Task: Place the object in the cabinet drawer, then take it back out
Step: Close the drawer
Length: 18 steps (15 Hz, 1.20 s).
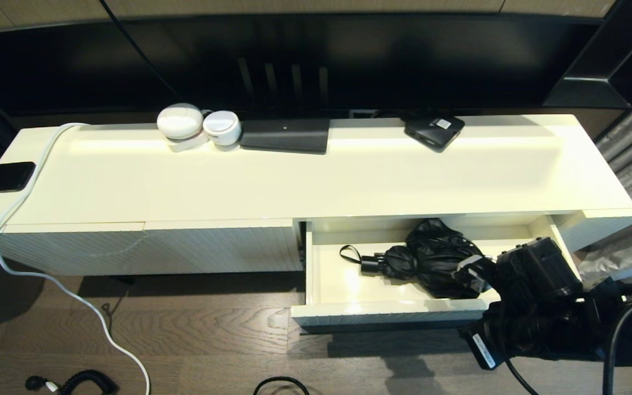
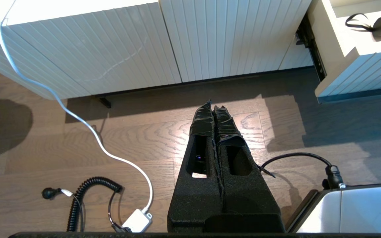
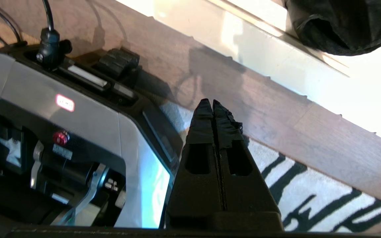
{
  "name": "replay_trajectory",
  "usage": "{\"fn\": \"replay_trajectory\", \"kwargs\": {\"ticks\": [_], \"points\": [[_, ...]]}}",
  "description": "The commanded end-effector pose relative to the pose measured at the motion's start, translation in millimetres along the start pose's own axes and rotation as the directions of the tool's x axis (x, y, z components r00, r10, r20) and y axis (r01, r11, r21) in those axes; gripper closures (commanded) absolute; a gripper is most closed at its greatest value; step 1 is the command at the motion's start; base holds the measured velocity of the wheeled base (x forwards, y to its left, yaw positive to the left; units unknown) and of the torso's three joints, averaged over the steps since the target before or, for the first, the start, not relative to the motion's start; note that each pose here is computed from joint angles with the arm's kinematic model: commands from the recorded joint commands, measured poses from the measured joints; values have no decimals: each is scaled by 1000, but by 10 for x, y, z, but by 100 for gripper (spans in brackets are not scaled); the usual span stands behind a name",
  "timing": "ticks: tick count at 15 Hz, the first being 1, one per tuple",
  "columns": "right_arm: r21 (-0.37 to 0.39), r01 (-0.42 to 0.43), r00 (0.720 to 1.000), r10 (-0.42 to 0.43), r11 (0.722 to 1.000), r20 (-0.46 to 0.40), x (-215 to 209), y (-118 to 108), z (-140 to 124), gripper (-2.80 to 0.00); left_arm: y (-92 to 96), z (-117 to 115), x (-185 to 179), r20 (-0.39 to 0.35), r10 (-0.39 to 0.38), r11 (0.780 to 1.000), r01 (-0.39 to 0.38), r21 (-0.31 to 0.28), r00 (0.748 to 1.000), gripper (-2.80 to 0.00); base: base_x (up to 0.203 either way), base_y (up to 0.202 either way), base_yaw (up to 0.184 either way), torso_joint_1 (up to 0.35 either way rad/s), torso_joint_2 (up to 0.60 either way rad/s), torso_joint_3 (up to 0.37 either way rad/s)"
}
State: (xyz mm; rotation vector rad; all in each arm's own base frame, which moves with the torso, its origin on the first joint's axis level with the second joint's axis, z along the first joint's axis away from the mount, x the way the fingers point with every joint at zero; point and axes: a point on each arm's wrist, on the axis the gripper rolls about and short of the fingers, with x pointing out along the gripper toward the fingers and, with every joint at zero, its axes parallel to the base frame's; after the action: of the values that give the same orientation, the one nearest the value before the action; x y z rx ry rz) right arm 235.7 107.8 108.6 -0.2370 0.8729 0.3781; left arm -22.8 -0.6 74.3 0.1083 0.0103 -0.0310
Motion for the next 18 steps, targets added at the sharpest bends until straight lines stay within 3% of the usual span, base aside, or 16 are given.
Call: {"fn": "replay_trajectory", "kwargs": {"ticks": [1,7,14,18], "points": [[-1,1,1000,-1,1000,-2,9,2,-44,0,0,0,0,0,0,1000,0,0,1000,0,0,0,0,0,0,0],[3,44,998,-44,999,51,128,-1,-102,0,0,0,0,0,1,1000,-1,0,1000,0,0,0,0,0,0,0],[21,61,981,-64,998,186,237,0,-110,0,0,4,-1,1,1,1000,-1,0,1000,0,0,0,0,0,0,0],[23,64,978,-67,998,197,260,-3,-114,0,0,0,0,0,1,1000,-1,0,1000,0,0,0,0,0,0,0]]}}
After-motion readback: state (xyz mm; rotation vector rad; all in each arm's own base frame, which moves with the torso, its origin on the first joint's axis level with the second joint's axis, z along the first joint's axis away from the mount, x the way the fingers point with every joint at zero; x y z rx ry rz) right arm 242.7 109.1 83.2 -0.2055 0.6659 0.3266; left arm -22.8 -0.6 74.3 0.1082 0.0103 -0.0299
